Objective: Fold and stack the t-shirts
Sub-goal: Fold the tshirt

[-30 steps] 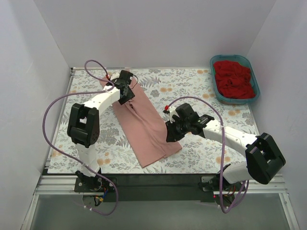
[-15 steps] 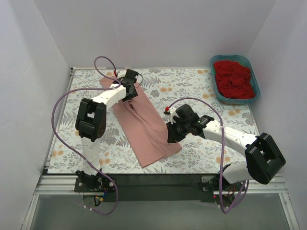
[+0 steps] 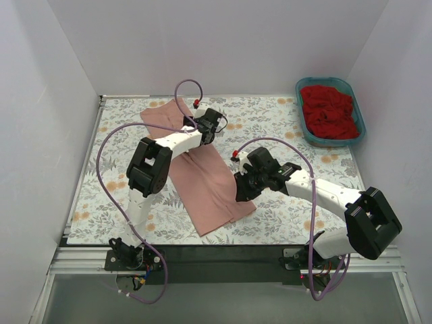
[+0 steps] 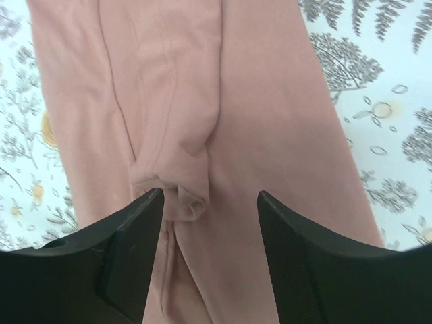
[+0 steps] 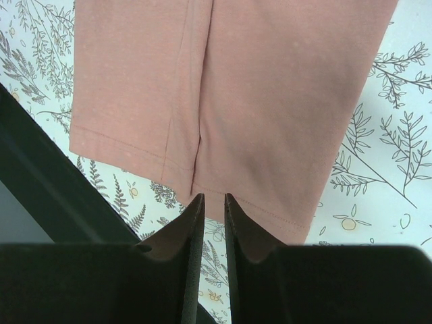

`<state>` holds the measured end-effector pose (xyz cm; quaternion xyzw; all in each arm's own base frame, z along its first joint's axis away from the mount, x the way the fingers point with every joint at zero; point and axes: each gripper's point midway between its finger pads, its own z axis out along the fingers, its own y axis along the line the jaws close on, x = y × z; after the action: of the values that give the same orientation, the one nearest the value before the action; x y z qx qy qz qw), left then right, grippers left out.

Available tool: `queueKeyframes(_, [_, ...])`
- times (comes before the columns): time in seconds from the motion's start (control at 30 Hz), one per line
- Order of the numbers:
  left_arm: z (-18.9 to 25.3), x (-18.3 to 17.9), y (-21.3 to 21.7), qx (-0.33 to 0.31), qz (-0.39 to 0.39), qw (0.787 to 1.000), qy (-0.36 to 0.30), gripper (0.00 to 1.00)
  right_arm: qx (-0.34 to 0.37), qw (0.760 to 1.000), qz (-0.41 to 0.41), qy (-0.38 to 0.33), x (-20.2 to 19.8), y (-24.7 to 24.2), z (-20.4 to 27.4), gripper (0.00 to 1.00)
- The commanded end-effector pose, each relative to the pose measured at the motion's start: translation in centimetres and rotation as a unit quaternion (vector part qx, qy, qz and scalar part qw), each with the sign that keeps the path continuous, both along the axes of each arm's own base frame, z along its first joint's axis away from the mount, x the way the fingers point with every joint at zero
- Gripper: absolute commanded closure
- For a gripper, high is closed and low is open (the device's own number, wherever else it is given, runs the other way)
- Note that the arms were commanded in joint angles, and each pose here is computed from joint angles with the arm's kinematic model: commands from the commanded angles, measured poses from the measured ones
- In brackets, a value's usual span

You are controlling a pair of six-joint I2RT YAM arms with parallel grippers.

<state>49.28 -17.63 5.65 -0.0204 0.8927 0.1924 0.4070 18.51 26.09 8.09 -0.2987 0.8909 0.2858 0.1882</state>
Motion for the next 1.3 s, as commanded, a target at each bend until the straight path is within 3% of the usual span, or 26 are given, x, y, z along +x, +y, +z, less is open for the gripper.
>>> queueKeyframes(0.0, [3.6,2.1,1.9,0.078,0.010,0.995,-0.053,0.43,-0.005,1.000,0.007,-0.003,-0.3,-0.3,-0.4,0.76])
queueKeyframes(0.67, [1.3,1.4,1.1,0.220,-0.074,0.973,-0.012,0.43,-0.012,1.000,0.007,0.004,-0.6,-0.6,-1.0,0.76])
queueKeyframes(0.97, [0.1,1.1,1.8,0.248,-0.079,0.965,0.007,0.47,-0.015,1.000,0.006,0.007,-0.8,-0.7,-1.3,0.75])
queueKeyframes(1.27, [0.0,1.0,2.0,0.254,-0.076,0.964,0.010,0.65,-0.016,1.000,0.006,0.007,-0.7,-0.7,-1.3,0.75])
